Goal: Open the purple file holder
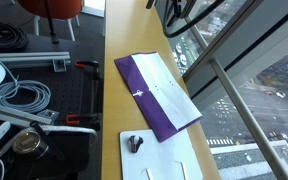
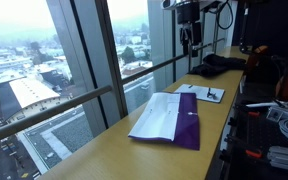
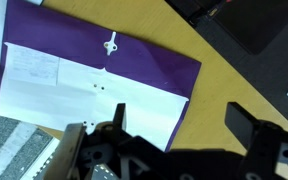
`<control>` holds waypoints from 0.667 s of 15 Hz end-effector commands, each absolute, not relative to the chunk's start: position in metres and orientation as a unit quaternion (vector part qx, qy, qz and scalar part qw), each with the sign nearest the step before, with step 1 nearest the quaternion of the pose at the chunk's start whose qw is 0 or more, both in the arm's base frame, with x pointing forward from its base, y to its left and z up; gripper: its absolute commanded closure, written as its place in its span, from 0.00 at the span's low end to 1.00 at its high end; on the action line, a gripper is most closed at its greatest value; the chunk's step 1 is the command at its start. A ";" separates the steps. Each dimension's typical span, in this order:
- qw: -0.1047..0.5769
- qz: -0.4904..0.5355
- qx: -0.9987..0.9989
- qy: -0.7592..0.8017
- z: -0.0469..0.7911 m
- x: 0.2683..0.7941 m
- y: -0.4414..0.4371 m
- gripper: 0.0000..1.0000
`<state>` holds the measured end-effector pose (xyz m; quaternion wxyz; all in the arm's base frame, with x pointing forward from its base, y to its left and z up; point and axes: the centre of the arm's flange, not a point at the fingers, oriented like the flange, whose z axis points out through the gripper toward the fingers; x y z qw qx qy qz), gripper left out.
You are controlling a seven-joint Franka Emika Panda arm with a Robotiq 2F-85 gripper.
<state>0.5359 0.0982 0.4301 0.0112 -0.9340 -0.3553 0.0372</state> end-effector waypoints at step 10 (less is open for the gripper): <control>0.012 0.040 -0.934 -0.356 0.427 0.536 0.099 0.00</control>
